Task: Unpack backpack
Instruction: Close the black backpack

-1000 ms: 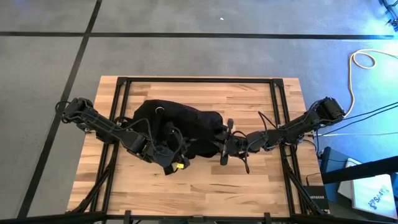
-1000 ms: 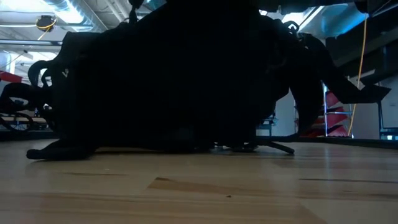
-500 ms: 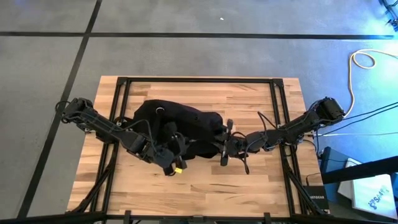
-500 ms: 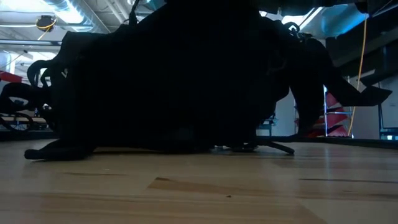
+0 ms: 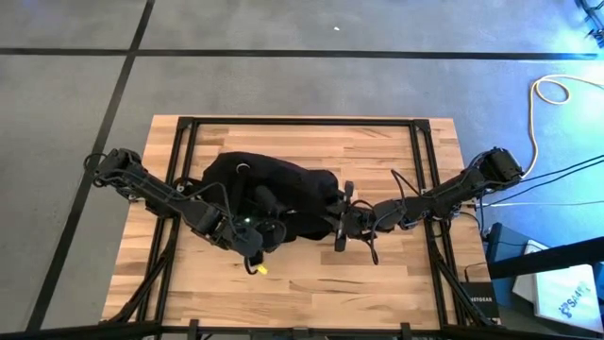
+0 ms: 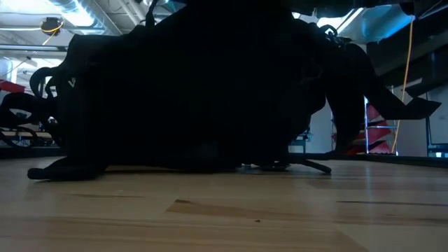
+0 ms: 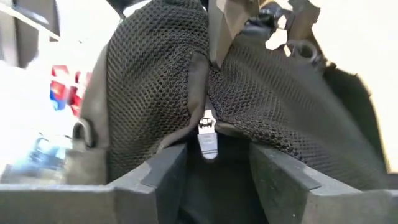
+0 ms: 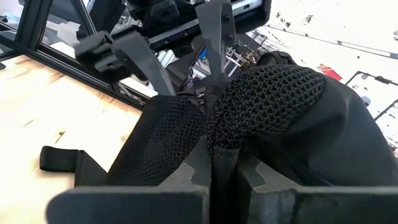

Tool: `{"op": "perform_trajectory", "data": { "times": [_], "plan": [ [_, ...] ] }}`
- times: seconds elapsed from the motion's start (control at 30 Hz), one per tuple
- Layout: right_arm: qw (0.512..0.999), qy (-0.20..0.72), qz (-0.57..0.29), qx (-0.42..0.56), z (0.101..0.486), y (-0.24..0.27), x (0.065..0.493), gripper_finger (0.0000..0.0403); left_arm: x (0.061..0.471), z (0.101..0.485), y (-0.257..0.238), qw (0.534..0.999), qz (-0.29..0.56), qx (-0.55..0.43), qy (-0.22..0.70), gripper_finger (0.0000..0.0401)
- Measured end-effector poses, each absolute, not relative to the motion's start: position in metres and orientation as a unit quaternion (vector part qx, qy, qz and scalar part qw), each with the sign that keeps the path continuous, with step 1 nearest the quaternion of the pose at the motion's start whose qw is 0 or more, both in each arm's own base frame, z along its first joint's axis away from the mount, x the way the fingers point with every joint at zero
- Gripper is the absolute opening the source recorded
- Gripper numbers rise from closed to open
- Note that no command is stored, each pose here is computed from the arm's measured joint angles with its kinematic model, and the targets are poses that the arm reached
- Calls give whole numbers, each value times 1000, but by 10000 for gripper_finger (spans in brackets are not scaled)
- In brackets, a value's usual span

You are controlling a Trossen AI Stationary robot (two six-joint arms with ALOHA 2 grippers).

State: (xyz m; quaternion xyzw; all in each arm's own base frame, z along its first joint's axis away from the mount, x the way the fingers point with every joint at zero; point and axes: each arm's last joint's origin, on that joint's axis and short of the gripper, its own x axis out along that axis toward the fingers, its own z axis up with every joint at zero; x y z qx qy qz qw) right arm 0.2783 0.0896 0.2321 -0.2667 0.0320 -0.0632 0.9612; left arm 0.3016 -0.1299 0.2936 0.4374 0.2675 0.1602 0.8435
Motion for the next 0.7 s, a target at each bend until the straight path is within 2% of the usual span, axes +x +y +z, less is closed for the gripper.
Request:
{"op": "perform_trajectory", "data": {
  "times": [0.13, 0.47, 0.57, 0.7],
  "plan": [
    [961, 34, -62, -266, 232, 90, 278, 0, 303, 297, -130, 819, 154, 485, 265, 146],
    [961, 40, -60, -268, 230, 90, 278, 0, 301, 297, -140, 777, 132, 556, 265, 59],
    [961, 41, -60, -268, 230, 90, 278, 0, 301, 296, -142, 772, 129, 562, 267, 47],
    [960, 43, -60, -269, 230, 90, 278, 0, 299, 295, -144, 743, 116, 600, 275, 34]
  ]
}}
